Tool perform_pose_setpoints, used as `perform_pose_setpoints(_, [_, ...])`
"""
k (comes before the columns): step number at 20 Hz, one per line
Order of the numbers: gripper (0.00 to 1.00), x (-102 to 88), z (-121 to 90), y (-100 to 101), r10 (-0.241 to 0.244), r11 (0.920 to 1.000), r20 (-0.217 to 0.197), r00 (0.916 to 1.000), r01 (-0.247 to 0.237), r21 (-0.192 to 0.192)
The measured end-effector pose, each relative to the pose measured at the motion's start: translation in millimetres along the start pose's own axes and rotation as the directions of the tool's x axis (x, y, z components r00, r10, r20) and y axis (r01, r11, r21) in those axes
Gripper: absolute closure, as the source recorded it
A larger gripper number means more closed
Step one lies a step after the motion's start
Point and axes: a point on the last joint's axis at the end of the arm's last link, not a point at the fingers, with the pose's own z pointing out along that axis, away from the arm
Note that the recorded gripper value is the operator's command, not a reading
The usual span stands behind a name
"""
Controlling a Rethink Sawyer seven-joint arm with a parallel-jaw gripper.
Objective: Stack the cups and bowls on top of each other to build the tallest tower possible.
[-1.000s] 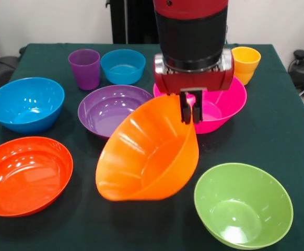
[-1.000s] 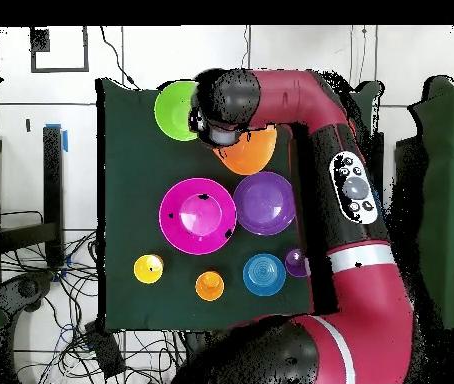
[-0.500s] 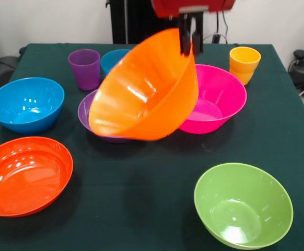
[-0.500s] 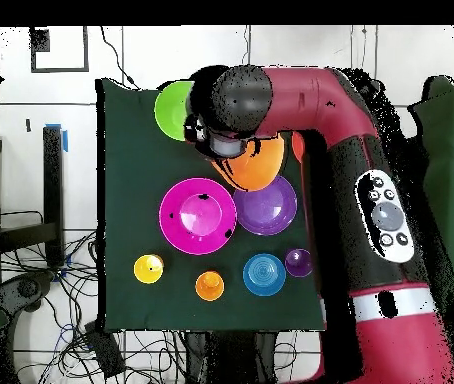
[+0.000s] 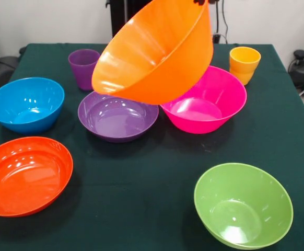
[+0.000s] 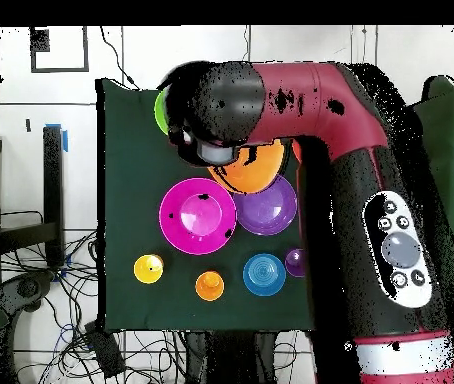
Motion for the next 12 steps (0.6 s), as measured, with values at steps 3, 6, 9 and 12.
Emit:
perform_pose_setpoints(3, [1.0, 12.0, -1.5, 6.1, -0.009, 1.0, -0.011, 0.9999, 0.009, 0.002])
perform_pose_setpoints(6, [1.0, 25.3, 2.8, 12.5, -0.021, 0.9998, -0.012, 0.9997, 0.021, 0.004])
perform_pose_setpoints(9, [1.0, 41.7, 13.9, 19.3, -0.039, 0.9992, -0.003, 0.9992, 0.039, 0.007])
perform_pose_setpoints(12, [1.0, 56.4, 26.1, 24.7, -0.055, 0.9984, 0.007, 0.9984, 0.055, 0.008])
